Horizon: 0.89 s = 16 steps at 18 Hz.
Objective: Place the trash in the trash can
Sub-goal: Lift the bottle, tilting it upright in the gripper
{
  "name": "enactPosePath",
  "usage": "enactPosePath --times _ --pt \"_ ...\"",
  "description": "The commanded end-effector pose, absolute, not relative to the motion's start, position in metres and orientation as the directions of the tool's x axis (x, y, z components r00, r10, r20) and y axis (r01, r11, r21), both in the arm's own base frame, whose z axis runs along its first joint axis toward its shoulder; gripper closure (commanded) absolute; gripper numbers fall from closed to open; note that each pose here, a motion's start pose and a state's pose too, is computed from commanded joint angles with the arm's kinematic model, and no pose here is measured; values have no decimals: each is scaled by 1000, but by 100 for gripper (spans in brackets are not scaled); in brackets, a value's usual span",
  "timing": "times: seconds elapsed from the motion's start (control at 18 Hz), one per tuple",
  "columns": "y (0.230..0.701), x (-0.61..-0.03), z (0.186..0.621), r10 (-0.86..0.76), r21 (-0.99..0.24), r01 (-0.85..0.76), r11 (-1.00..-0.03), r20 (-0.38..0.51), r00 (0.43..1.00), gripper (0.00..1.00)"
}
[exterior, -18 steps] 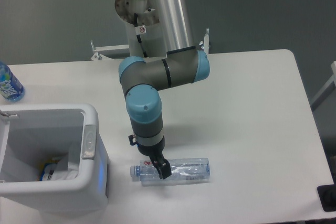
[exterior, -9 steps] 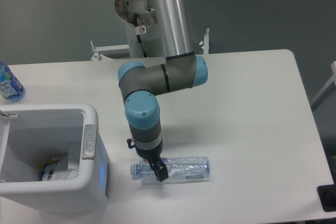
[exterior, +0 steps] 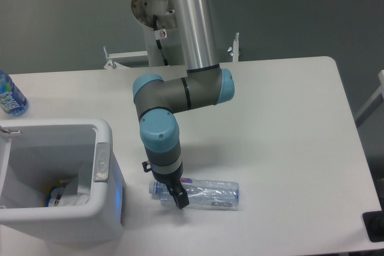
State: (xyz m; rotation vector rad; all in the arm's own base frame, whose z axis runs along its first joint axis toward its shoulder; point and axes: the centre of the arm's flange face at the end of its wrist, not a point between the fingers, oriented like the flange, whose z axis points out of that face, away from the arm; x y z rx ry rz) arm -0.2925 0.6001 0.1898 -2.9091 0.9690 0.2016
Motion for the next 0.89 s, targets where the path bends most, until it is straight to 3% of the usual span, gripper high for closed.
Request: enactPosePath --times 0.06,0.11,0.89 --pt "600 -293 190 -591 -22 -599 -800 -146 794 30" --pt "599 -293 189 -590 -22 -598 -801 -145 795 33" --pt "598 -296 203 -573 -27 -585 -811 -166 802 35"
